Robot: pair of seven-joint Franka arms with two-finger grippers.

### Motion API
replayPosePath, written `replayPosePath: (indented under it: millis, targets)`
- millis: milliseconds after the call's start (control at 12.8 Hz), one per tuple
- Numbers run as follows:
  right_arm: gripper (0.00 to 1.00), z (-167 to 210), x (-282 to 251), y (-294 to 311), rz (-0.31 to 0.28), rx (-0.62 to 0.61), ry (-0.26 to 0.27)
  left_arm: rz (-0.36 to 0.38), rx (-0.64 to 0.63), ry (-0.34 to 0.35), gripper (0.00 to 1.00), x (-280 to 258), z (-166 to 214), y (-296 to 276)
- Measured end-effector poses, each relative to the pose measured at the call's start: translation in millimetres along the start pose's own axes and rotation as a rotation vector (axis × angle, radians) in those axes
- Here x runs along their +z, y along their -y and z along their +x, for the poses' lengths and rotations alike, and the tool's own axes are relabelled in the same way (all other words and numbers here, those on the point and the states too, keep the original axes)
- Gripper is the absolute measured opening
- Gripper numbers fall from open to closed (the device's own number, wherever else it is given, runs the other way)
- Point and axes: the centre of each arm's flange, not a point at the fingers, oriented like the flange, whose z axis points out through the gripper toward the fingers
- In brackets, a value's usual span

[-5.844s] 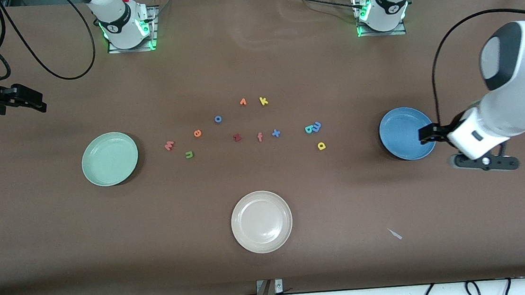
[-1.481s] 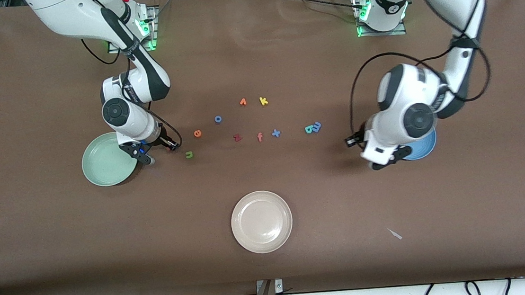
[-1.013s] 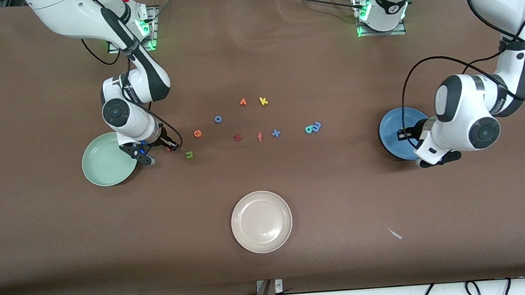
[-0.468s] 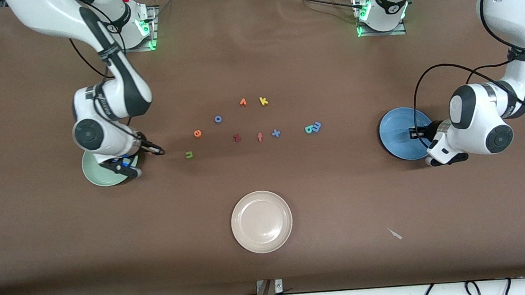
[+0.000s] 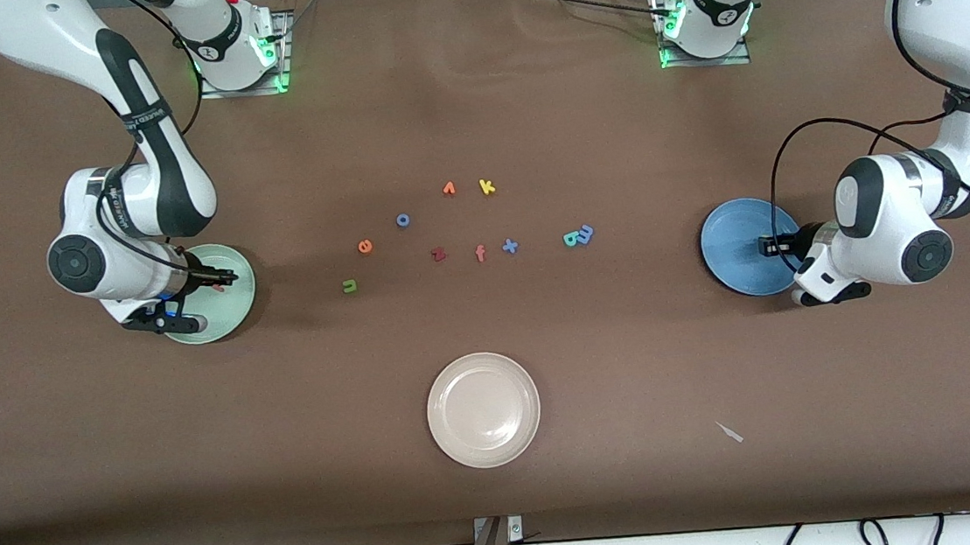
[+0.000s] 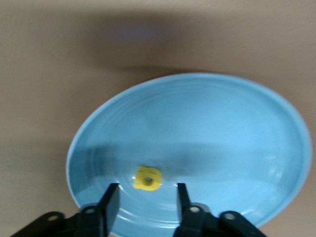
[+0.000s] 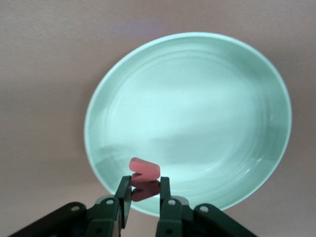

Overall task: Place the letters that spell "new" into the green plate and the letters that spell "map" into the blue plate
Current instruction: 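Reach the green U and the blue letters with the right and left grippers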

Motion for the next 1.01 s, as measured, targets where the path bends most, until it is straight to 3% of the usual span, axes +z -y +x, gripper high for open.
replayPosePath:
  millis: [156, 312, 623, 1013]
  targets:
    - [0.33, -3.5, 12.1, -4.9, -0.003, -0.012, -0.01, -0.012, -0.01, -0.045, 0.81, -28.7, -7.7, -42.5]
    - [0.55, -4.0, 11.7, -3.6, -0.002, -0.007, -0.007, -0.03, -0.043, -0.066, 1.0, -49.6, -26.1, -107.4]
    - [0.99, 0.5, -21.1, 30.7, 0.007, 0.098, 0.012, -0.058, -0.061, -0.081, 1.0, -45.1, -63.8, -224.6]
    - [1.0, -15.5, -28.0, 114.3, 0.044, 0.343, -0.029, -0.117, -0.03, -0.166, 1.0, 16.5, -78.1, -300.4]
